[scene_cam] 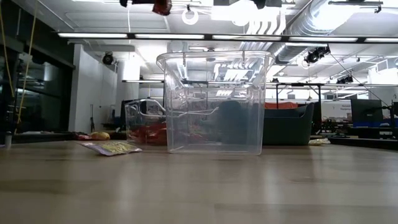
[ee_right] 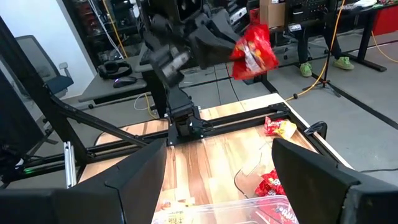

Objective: Sort candy
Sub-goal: Put the red candy into the transparent bin

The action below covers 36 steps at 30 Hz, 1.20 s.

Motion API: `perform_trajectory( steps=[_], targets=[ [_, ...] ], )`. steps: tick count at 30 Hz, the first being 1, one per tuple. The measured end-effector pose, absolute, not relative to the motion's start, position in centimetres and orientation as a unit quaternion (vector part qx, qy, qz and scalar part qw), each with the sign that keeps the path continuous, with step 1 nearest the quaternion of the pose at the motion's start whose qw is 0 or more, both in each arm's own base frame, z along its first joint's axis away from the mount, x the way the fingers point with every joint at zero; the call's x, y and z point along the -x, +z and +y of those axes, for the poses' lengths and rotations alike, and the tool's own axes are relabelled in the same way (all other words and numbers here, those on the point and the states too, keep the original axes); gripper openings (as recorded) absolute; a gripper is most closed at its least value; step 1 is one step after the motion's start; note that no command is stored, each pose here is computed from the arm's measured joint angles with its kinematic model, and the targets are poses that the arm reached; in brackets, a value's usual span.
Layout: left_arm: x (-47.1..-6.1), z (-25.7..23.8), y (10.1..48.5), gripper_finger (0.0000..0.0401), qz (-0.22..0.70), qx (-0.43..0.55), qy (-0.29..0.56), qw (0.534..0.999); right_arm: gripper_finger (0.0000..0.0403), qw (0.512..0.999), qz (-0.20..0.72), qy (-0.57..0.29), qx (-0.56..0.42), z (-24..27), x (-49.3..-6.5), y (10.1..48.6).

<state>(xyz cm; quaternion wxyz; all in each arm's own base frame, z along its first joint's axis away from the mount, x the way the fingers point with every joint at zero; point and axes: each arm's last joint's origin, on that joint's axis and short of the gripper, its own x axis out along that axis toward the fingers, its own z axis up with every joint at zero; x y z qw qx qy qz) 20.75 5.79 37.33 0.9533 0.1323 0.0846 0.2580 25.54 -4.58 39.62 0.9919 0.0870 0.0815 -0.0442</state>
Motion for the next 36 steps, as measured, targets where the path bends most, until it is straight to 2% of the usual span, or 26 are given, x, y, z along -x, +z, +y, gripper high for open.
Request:
perform_trajectory(
  steps=[4,7,18,22,29,36],
  targets=[
    [-21.7,6.3,36.4,0.0008,0.12,-0.149,0.301,0.934,0.0288,0.992,0.082,-0.044,-0.087,-4.6,-25.5,39.6],
    [-22.4,6.7,35.6,0.003,0.146,-0.153,0.319,0.924,0.0288,0.992,0.082,-0.044,-0.087,-4.6,-25.5,39.6],
    [-23.0,7.5,35.0,0.0177,0.14,-0.094,0.318,0.933,0.0288,0.992,0.083,-0.044,-0.087,-4.6,-25.5,39.6],
    [-22.6,7.7,35.3,0.0215,0.13,-0.082,0.326,0.933,0.0288,0.991,0.086,-0.044,-0.087,-4.6,-25.5,39.5],
    [-21.9,7.9,35.0,0.0236,0.132,-0.016,0.341,0.931,0.0288,0.991,0.086,-0.044,-0.088,-4.6,-25.5,39.5],
    [-21.9,9.9,33.6,0.0236,0.131,0.137,0.35,0.917,0.0288,0.991,0.076,-0.073,-0.084,-4.8,-25.9,39.5]
  ],
)
